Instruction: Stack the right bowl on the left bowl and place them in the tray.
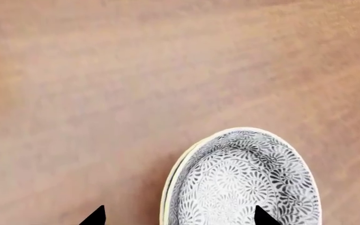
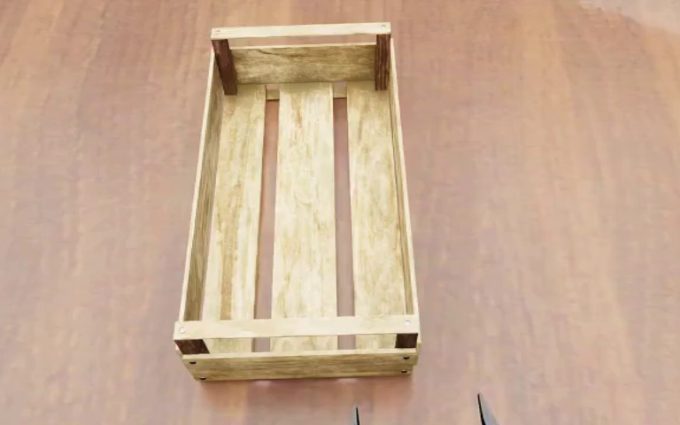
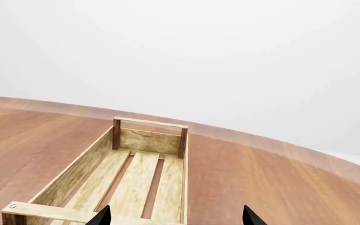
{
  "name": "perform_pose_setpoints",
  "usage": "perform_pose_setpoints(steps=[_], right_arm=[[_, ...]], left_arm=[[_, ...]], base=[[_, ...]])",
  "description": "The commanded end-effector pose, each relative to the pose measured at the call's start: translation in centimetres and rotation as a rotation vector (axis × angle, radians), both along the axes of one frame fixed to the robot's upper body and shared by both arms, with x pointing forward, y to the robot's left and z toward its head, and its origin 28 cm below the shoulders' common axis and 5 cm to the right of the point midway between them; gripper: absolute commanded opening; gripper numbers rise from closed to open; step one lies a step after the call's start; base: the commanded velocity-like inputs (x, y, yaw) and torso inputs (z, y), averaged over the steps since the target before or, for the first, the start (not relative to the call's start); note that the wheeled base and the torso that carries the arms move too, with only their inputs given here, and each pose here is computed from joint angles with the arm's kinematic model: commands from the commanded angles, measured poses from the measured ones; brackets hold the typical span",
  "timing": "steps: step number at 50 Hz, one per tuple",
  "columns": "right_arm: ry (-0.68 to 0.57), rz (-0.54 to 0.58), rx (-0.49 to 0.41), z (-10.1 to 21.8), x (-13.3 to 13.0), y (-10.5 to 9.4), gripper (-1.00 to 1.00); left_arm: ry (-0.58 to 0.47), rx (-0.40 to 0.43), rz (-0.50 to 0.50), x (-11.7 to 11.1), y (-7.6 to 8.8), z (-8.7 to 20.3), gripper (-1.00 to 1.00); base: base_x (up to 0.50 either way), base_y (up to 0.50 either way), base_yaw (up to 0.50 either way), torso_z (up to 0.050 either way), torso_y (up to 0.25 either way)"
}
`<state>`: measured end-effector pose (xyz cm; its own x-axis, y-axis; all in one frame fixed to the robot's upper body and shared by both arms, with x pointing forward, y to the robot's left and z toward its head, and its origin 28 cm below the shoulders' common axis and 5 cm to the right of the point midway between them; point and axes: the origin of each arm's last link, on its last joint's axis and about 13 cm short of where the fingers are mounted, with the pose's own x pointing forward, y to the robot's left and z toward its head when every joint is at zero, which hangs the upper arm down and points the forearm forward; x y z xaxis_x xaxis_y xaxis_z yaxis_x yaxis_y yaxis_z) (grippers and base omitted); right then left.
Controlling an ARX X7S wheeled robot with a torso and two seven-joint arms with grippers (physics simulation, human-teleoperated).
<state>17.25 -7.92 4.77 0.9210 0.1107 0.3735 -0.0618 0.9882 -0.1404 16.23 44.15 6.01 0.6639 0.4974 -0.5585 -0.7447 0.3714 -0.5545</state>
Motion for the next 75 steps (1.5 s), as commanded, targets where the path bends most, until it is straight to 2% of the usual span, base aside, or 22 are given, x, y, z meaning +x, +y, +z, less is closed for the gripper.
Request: perform_pose_setpoints(steps=[1, 56, 57, 75], right_arm=[[-0.016, -0.004, -0.003, 0.2, 0.3, 0.0, 1.00], [-0.008, 0.000, -0.010, 0.0, 0.2, 0.1, 1.00], [-0.008, 0.000, -0.010, 0.0, 0.2, 0.1, 1.00], [-0.006, 0.005, -0.018, 0.0, 0.2, 0.2, 1.00]], left_arm=[[-0.019, 0.004, 0.017, -0.1, -0.1, -0.5, 1.00], [0.006, 0.004, -0.001, 0.7, -0.2, -1.9, 1.00], [0.006, 0.004, -0.001, 0.7, -0.2, -1.9, -1.00], [0.000, 0.012, -0.009, 0.7, -0.2, -2.0, -1.00]], base=[[0.00, 0.00, 0.00, 0.000, 0.000], [0.00, 0.00, 0.00, 0.000, 0.000], [0.00, 0.00, 0.00, 0.000, 0.000], [0.00, 0.00, 0.00, 0.000, 0.000]])
